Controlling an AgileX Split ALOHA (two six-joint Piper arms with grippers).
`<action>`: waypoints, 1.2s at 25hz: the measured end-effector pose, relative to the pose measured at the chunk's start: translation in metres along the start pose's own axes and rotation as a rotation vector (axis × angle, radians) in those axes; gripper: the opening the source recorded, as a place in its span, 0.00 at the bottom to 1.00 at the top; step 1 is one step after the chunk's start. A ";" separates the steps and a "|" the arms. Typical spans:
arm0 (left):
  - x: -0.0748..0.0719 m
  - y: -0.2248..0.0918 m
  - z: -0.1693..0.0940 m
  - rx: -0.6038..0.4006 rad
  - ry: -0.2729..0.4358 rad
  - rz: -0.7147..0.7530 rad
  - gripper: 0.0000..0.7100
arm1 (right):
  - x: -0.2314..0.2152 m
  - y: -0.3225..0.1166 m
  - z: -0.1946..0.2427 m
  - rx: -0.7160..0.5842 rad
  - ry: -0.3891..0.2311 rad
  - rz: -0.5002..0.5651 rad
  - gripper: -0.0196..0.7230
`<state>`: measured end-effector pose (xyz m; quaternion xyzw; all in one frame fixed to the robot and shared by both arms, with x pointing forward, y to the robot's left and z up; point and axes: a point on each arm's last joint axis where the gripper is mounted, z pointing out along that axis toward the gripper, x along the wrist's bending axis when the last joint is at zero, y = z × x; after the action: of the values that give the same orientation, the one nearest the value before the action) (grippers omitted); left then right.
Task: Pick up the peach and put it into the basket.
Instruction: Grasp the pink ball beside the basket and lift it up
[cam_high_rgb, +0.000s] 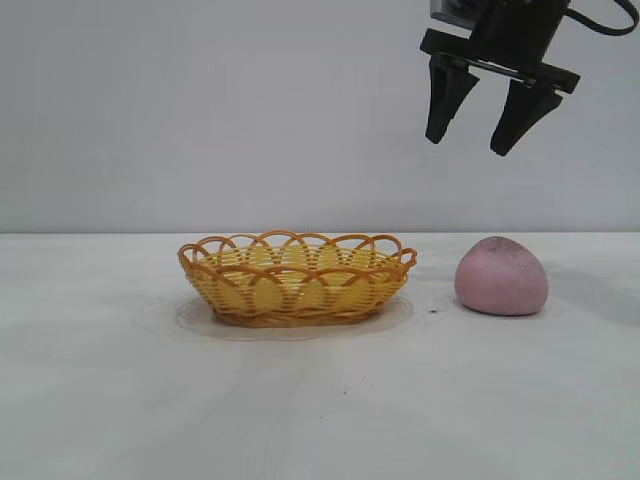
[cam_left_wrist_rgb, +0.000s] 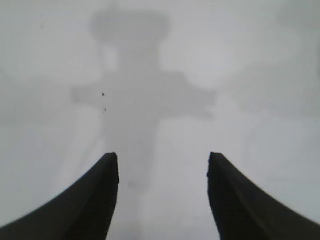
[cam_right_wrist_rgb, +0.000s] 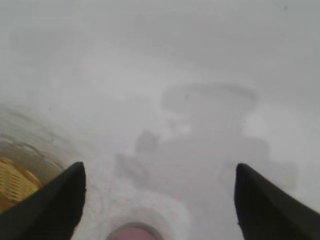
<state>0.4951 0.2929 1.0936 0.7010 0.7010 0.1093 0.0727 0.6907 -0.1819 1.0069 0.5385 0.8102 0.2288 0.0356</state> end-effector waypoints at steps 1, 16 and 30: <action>0.001 -0.011 -0.006 -0.014 0.000 -0.003 0.55 | 0.000 0.000 0.000 0.000 0.000 0.000 0.74; 0.011 -0.168 -0.043 -0.332 -0.012 0.028 0.55 | 0.000 0.000 0.000 0.001 0.002 0.001 0.74; 0.003 -0.243 -0.013 -0.623 -0.084 0.126 0.55 | 0.002 -0.006 0.000 0.062 0.023 0.001 0.74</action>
<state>0.2569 0.2971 1.0448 0.6910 0.5852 0.2940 0.3060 0.6849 -0.1819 1.0051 0.5372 0.8170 0.2095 0.0095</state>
